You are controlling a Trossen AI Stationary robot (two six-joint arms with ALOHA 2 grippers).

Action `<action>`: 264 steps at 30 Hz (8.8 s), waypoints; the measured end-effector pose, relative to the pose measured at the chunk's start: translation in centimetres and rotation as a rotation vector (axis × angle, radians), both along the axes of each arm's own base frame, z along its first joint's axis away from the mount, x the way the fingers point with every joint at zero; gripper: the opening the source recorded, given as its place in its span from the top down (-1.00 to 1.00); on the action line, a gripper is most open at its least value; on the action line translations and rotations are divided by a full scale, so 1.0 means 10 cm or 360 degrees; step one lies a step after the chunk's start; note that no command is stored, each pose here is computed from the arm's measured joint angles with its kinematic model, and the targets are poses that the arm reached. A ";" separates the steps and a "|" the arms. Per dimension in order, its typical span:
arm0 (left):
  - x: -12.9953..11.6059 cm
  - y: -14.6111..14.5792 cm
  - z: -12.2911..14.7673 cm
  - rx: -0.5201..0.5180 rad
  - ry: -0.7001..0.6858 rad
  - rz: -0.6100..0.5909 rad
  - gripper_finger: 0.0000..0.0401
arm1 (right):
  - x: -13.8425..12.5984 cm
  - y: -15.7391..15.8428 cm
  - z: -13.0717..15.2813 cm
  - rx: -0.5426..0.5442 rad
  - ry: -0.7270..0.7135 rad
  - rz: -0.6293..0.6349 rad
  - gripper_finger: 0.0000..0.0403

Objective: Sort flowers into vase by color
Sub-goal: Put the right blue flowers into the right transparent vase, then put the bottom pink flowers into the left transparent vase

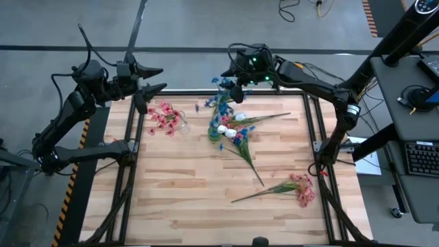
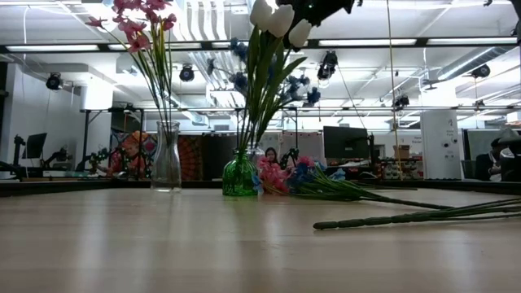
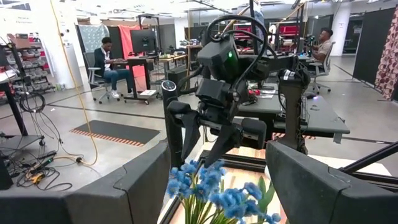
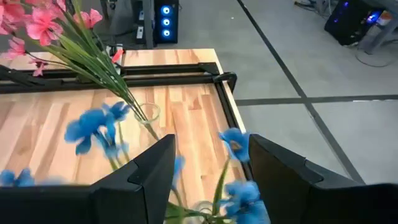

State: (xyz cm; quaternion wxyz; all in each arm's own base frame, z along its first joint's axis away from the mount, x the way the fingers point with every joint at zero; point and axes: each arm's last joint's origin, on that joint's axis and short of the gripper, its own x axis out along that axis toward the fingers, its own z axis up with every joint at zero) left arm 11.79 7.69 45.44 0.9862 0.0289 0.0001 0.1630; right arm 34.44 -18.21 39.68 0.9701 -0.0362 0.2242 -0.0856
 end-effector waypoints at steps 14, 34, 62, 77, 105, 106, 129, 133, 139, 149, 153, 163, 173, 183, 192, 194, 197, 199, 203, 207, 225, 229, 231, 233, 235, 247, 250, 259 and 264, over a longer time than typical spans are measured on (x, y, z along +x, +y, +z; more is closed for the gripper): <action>0.07 -0.09 -0.02 -0.0003 0.0020 -0.0174 -0.22 | -0.23 0.15 0.59 -0.0043 0.0015 -0.0093 0.03; 0.41 -0.99 -0.18 0.0013 0.0221 -0.0269 -0.20 | -0.59 1.25 0.43 0.0237 0.0757 -0.0754 0.03; 0.82 -2.43 -0.73 -0.0237 0.0511 -0.0490 -0.20 | -0.89 2.93 -1.28 0.0119 0.1391 -0.0119 0.03; 1.12 -3.05 -0.87 -0.0230 0.0967 -0.0093 -0.20 | -1.18 3.41 -1.18 0.0114 0.1223 -0.0033 0.03; 2.82 -3.51 -2.64 -0.0014 0.1186 -0.0168 -0.20 | -1.62 3.97 -1.16 0.0109 0.0917 0.0023 0.03; 2.90 -3.45 -2.69 -0.0017 0.1190 -0.0198 -0.20 | -1.63 3.98 -1.17 0.0096 0.0891 0.0023 0.03; 3.73 -2.65 -3.48 -0.0129 0.1092 -0.0274 -0.20 | -1.62 4.11 -1.67 0.0202 0.0569 0.0104 0.03; 3.75 -2.60 -3.51 -0.0147 0.1087 -0.0255 -0.12 | -1.62 4.12 -1.69 0.0214 0.0549 0.0103 0.03; 3.76 -2.55 -3.52 -0.0134 0.1097 -0.0209 0.29 | -1.61 4.12 -1.69 0.0209 0.0504 0.0097 0.03; 3.75 -2.54 -3.53 -0.0181 0.1100 -0.0160 0.95 | -1.60 4.17 -1.65 0.0246 0.0412 0.0105 0.03; 3.72 -2.58 -3.52 -0.0165 0.1098 -0.0098 0.97 | -1.66 4.28 -1.60 0.0188 0.0232 0.0148 0.03; 3.41 -2.81 -3.05 -0.0148 0.1152 0.0030 1.00 | -1.89 4.45 -1.51 0.0027 -0.0114 0.0112 0.03; 2.91 -3.03 -2.61 -0.0011 0.1276 0.0179 1.00 | -1.89 4.45 -1.49 0.0014 -0.0145 0.0096 0.03; 2.23 -3.41 -2.41 -0.0005 0.1201 0.0027 1.00 | -1.89 4.45 -1.52 0.0029 -0.0153 0.0093 0.03; 1.58 -3.66 -2.40 -0.0219 0.0527 -0.0483 1.00 | -1.91 4.38 -1.73 -0.0002 -0.0216 0.0032 0.03; 1.51 -3.68 -2.43 -0.0187 0.0346 -0.0581 1.00 | -1.91 4.36 -1.77 -0.0011 -0.0255 0.0000 0.03; 1.43 -3.65 -2.47 -0.0145 0.0114 -0.0649 1.00 | -1.89 4.31 -1.81 -0.0030 -0.0268 -0.0039 0.03; 1.39 -3.61 -2.54 -0.0142 0.0013 -0.0658 1.00 | -1.85 4.28 -1.83 -0.0041 -0.0264 -0.0065 0.03; 1.33 -3.52 -2.64 -0.0180 -0.0051 -0.0658 1.00 | -1.72 4.21 -1.83 -0.0054 -0.0230 -0.0091 0.03; 1.28 -3.46 -2.71 -0.0160 -0.0052 -0.0659 1.00 | -1.53 4.08 -1.86 -0.0031 -0.0110 -0.0097 0.03; 1.02 -3.01 -2.77 -0.0195 -0.0419 -0.0722 1.00 | -0.87 3.52 -1.89 -0.0077 -0.0362 0.0420 0.03; 1.12 -3.02 -2.70 -0.0152 -0.0457 -0.0676 1.00 | -0.85 3.54 -1.79 -0.0126 -0.0513 0.0456 0.03; 1.17 -3.02 -2.67 -0.0086 -0.0464 -0.0644 1.00 | -0.85 3.55 -1.73 -0.0140 -0.0598 0.0527 0.03; 1.21 -3.02 -2.64 0.0001 -0.0469 -0.0611 1.00 | -0.85 3.57 -1.68 -0.0149 -0.0678 0.0599 0.03; 1.26 -3.00 -2.61 0.0068 -0.0472 -0.0552 1.00 | -0.85 3.58 -1.64 -0.0150 -0.0740 0.0639 0.03; 1.57 -2.89 -2.31 0.0274 -0.0545 -0.0295 1.00 | -0.75 3.45 -1.52 -0.0068 -0.0981 0.0600 0.03; 1.60 -2.86 -2.31 0.0295 -0.0539 -0.0274 1.00 | -0.69 3.48 -1.59 -0.0056 -0.1125 0.0588 0.03; 1.59 -2.79 -2.43 0.0172 -0.0526 -0.0318 1.00 | -0.36 3.52 -1.92 -0.0132 -0.1388 0.0494 0.03; 1.58 -2.79 -2.45 0.0165 -0.0520 -0.0328 1.00 | -0.20 3.57 -1.87 -0.0180 -0.1445 0.0492 0.03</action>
